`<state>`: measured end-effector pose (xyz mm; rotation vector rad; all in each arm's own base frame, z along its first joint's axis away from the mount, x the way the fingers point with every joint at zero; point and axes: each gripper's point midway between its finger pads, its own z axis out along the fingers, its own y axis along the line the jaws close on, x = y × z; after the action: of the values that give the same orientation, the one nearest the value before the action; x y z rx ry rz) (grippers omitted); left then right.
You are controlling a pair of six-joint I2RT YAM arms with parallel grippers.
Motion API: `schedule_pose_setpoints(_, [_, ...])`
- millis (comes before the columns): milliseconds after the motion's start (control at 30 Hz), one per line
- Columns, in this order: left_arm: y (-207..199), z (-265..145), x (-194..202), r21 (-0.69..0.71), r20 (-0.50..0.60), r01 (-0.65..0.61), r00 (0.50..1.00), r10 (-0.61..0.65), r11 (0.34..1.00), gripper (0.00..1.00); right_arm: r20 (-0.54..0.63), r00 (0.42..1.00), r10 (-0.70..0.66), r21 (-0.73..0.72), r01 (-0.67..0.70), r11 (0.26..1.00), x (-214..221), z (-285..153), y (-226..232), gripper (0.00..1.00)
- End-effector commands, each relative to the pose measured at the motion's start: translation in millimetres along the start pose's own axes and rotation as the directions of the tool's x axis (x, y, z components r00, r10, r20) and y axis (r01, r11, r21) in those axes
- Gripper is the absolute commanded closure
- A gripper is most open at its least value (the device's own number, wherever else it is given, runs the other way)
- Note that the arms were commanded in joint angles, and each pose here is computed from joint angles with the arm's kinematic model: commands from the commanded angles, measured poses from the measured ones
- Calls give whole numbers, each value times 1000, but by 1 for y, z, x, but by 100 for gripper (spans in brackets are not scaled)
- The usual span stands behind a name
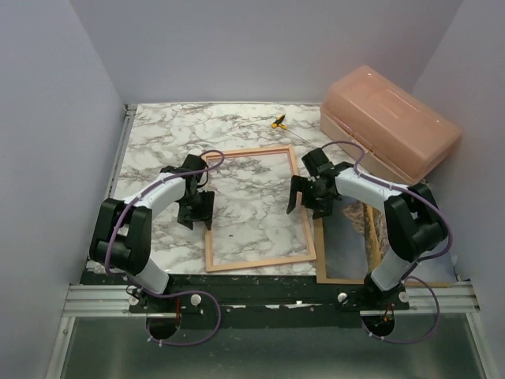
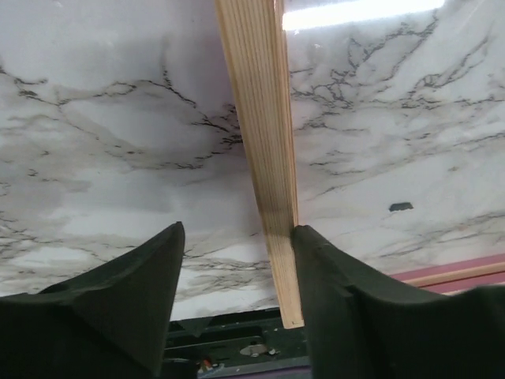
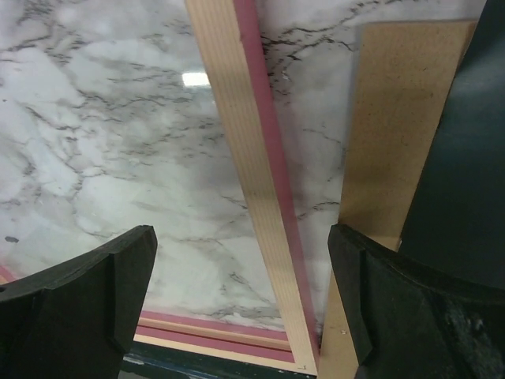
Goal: Put the photo into the frame
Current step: Adjust the photo frame item on the photo frame, then move the photo frame to the center of the board.
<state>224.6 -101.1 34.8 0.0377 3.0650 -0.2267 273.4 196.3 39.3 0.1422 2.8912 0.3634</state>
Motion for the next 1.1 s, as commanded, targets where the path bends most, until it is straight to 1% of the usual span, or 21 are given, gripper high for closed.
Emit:
schedule_pose_setpoints(0, [-19,-7,-7,110,84,-17,996,8,994,34,-14,999,50,-130,-51,990,4,-1,10,3])
schedule_pose_setpoints(33, [-22,-11,-9,133,100,-15,995,2,991,31,-19,998,58,-137,-60,989,5,0,9,5])
schedule_pose_setpoints(100, [-26,-15,-12,180,118,-3,993,-19,984,30,-26,997,68,-146,-71,987,7,3,8,7])
schedule_pose_setpoints(200, [-36,-21,-17,287,119,34,990,-71,957,30,-38,997,71,-142,-76,987,10,7,5,11])
schedule_pose_setpoints(300, [-43,-21,-23,340,117,61,987,-107,938,30,-44,997,64,-150,-70,986,12,9,5,14])
schedule_pose_setpoints(400, [-39,-13,-26,314,93,106,986,-142,944,31,-55,996,63,-156,-71,985,14,12,5,17])
schedule_pose_setpoints(533, [-32,-6,-31,263,76,150,982,-175,953,33,-64,996,57,-156,-66,986,14,16,6,18])
schedule_pose_setpoints(633, [-33,-7,-37,265,75,152,981,-178,952,36,-64,997,44,-182,-55,982,11,15,11,20])
schedule_pose_setpoints(767, [-36,-8,-46,265,76,154,981,-180,952,39,-73,997,35,-223,-50,973,8,16,21,28])
schedule_pose_setpoints(900, [-37,-12,-58,266,88,156,979,-186,951,41,-71,997,28,-235,-44,971,0,19,27,33])
schedule_pose_setpoints(1067, [-32,-15,-74,253,98,162,977,-192,954,42,-61,998,17,-243,-31,970,-14,24,35,35])
